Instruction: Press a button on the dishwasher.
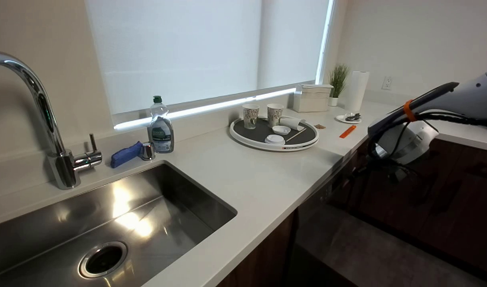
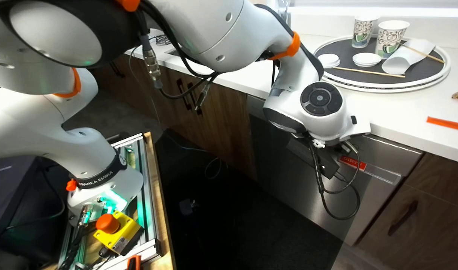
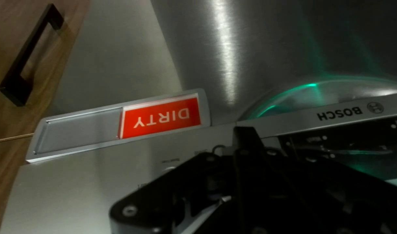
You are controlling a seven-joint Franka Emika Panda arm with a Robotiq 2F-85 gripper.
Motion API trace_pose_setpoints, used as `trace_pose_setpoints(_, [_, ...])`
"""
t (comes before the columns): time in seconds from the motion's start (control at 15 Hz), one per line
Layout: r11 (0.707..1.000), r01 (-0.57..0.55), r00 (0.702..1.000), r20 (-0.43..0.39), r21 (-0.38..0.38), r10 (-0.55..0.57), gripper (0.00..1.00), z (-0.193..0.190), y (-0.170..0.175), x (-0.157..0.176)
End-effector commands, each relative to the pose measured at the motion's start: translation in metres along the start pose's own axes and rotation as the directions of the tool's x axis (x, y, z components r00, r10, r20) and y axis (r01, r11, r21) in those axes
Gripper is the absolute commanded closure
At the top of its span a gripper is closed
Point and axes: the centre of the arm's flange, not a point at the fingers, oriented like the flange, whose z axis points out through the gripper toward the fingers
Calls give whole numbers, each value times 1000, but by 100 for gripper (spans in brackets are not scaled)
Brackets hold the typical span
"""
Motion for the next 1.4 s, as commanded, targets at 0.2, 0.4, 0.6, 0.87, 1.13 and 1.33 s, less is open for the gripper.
trace_pose_setpoints(0.2, [993,20,997,76,-119,-11,100,-14,5,-5])
trace_pose_setpoints(0.4, [992,24,997,71,-122,-15,100,-16,6,1])
trace_pose_setpoints(0.6, [992,29,998,67,-121,-21,100,-17,5,9])
trace_pose_setpoints(0.87, [993,30,998,65,-118,-23,100,-17,4,16])
trace_pose_setpoints(1.13, [993,25,998,62,-113,-18,100,-15,2,20])
trace_pose_setpoints(1.33, [994,24,998,58,-108,-18,100,-13,0,23])
